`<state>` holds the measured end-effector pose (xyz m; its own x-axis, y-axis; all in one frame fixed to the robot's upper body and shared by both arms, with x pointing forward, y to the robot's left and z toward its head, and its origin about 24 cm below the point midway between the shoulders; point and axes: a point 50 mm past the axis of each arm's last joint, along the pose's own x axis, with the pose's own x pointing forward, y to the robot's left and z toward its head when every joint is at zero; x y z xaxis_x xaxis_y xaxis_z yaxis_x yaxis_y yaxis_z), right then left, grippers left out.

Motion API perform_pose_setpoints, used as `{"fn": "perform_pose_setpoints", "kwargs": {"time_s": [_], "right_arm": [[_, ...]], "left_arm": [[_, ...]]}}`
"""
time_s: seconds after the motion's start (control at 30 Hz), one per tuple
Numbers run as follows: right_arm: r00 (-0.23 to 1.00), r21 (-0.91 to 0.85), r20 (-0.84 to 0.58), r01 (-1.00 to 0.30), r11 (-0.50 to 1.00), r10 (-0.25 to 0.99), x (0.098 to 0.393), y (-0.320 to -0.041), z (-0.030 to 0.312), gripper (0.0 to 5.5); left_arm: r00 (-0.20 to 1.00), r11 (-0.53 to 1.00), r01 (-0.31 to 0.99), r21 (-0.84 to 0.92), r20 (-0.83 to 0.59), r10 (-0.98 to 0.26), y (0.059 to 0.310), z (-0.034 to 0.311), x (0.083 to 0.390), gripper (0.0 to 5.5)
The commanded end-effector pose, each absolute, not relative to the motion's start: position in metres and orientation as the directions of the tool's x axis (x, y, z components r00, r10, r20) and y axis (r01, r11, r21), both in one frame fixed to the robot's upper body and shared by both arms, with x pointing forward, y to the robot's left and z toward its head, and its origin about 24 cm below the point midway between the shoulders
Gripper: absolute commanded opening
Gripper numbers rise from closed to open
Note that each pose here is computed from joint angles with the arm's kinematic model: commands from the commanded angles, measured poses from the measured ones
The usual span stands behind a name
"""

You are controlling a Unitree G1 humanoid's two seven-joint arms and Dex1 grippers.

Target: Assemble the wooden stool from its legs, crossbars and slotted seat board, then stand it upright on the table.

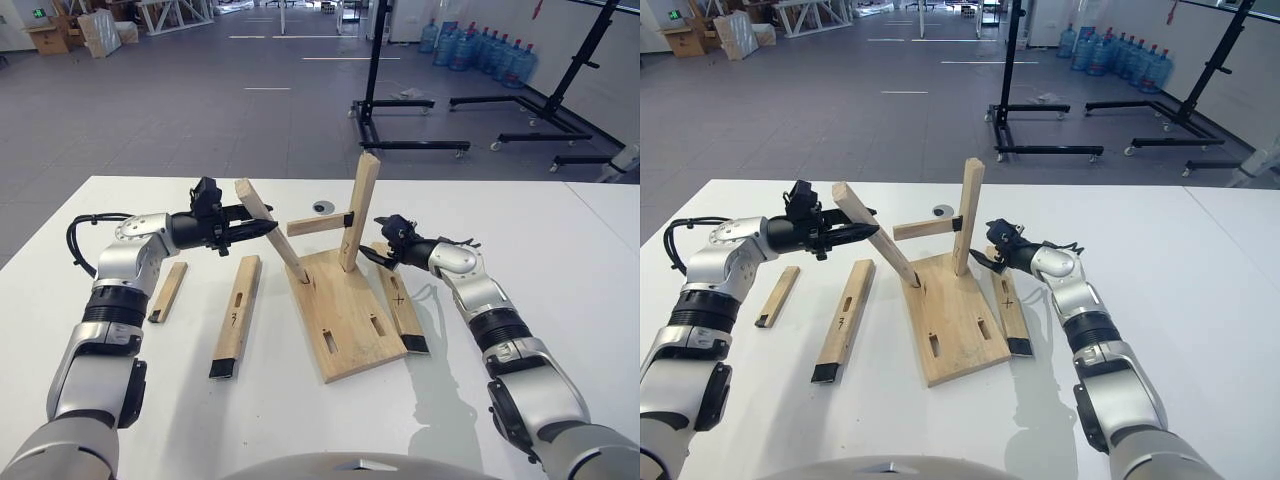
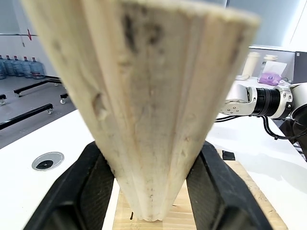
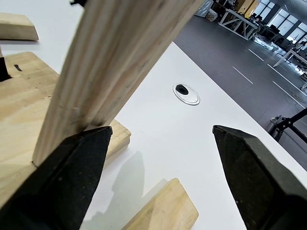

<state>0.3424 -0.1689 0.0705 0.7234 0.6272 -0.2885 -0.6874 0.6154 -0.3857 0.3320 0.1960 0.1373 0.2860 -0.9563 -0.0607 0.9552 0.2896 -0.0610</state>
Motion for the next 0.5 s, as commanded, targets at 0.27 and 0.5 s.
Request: {"fn": "perform_pose_setpoints", "kwargs": {"time_s": [0.27, 0.5], "right_arm": [[0.717, -0.363, -0.302, -0.696, 0.619, 0.629, 0.332, -0.165, 0.063, 3.88], [0.706, -0.350, -0.299, -0.707, 0.615, 0.641, 0.328, -0.155, 0.057, 3.88]], "left_arm": [[0.114, 0.231, 0.945, -0.234, -0.427, -0.897, 0.181, 0.085, 0.326, 2.01], [0.120, 0.269, 0.924, -0.272, -0.461, -0.879, 0.186, 0.083, 0.336, 2.01]]}}
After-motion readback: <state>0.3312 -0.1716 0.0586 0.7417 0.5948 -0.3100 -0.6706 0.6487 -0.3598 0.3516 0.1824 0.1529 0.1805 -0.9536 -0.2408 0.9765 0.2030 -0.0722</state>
